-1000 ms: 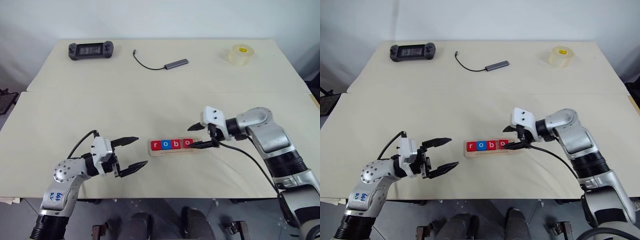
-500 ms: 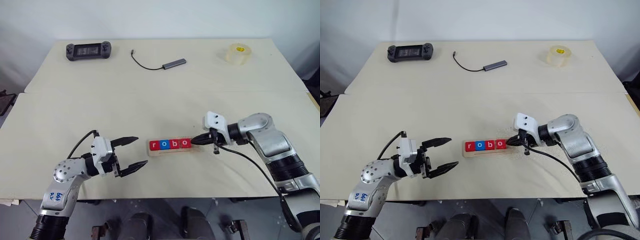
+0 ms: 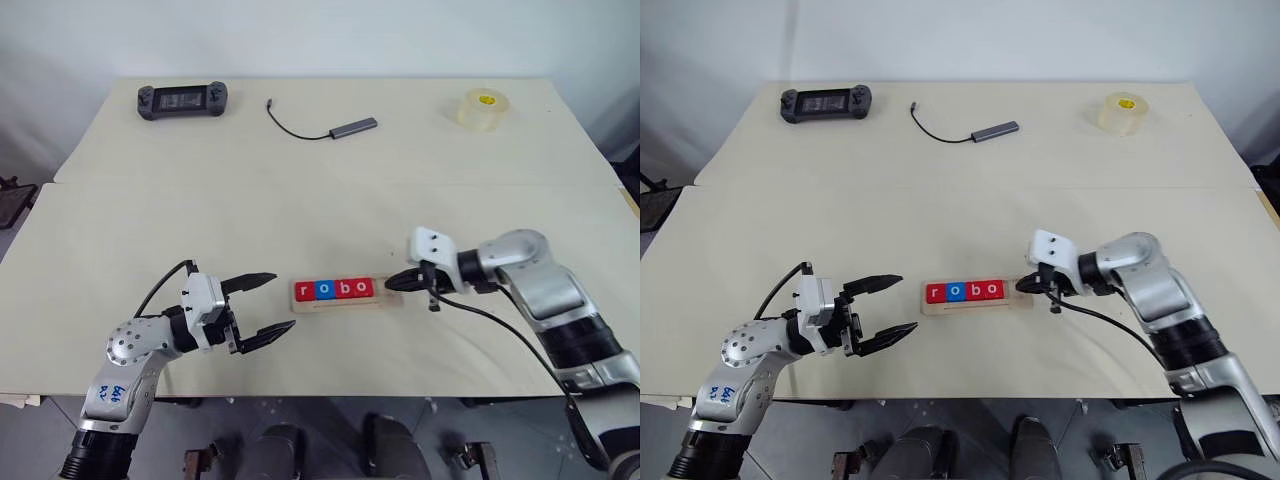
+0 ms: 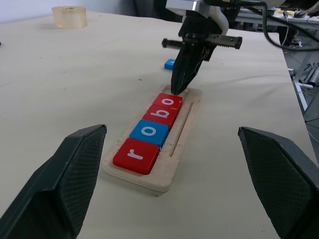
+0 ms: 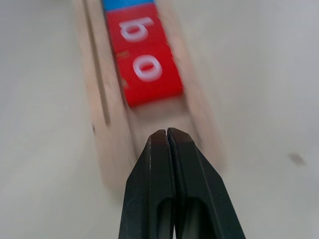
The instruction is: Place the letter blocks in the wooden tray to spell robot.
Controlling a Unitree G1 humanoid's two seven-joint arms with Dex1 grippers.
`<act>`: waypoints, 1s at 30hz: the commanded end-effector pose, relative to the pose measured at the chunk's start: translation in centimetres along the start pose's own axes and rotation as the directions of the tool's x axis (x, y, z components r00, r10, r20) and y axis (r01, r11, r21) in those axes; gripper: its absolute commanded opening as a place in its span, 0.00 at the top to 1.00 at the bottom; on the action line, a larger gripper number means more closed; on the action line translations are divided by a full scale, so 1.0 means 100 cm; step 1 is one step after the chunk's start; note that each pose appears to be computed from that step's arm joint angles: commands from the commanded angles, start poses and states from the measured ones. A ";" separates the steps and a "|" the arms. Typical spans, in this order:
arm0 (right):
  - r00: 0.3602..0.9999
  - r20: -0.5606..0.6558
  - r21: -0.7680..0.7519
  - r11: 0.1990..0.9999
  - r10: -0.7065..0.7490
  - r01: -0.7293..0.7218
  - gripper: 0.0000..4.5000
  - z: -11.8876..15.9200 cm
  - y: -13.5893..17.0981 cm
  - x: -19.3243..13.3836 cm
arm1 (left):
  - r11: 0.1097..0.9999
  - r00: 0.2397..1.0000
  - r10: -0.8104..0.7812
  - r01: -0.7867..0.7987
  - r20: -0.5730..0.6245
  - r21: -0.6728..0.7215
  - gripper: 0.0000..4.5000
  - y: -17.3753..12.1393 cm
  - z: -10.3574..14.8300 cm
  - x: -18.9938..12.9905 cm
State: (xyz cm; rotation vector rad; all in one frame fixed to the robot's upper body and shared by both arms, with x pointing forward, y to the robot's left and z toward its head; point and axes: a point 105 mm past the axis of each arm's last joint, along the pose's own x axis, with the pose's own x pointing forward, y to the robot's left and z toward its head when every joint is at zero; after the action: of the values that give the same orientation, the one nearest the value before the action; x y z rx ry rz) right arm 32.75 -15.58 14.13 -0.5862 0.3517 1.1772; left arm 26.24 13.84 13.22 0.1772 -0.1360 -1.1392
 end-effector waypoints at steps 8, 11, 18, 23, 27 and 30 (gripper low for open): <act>0.783 0.192 0.201 0.805 -0.592 0.559 0.26 -0.050 0.016 -0.096 | 0.999 1.000 -0.024 0.024 0.012 0.030 0.00 0.010 0.003 0.003; 0.692 0.181 0.250 0.713 -0.699 0.655 0.03 -0.069 0.030 -0.107 | 0.999 0.999 -0.032 0.031 0.013 0.023 0.00 0.011 0.002 0.003; 0.579 0.128 0.346 0.584 -0.805 0.735 0.01 -0.091 0.051 -0.113 | 0.997 0.997 -0.074 0.075 -0.008 0.019 0.00 0.016 -0.001 0.000; 0.615 0.167 0.392 0.624 -0.771 0.676 0.01 -0.072 0.044 -0.092 | 0.997 0.997 -0.072 0.072 0.007 0.029 0.00 0.018 0.001 0.003; 0.657 0.146 0.457 0.640 -0.740 0.618 0.01 -0.053 0.023 -0.070 | 0.997 0.997 -0.076 0.075 0.018 0.029 0.00 0.014 0.002 0.007; 0.670 0.091 0.490 0.619 -0.737 0.614 0.01 -0.049 0.010 -0.056 | 0.997 0.997 -0.075 0.074 0.026 0.028 0.00 0.011 0.002 0.009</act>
State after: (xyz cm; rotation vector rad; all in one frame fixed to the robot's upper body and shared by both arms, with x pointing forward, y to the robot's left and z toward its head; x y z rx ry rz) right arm 29.82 -22.87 12.87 -0.1187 0.0736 0.4013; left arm 27.85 13.74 12.86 0.1666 -0.1258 -1.2120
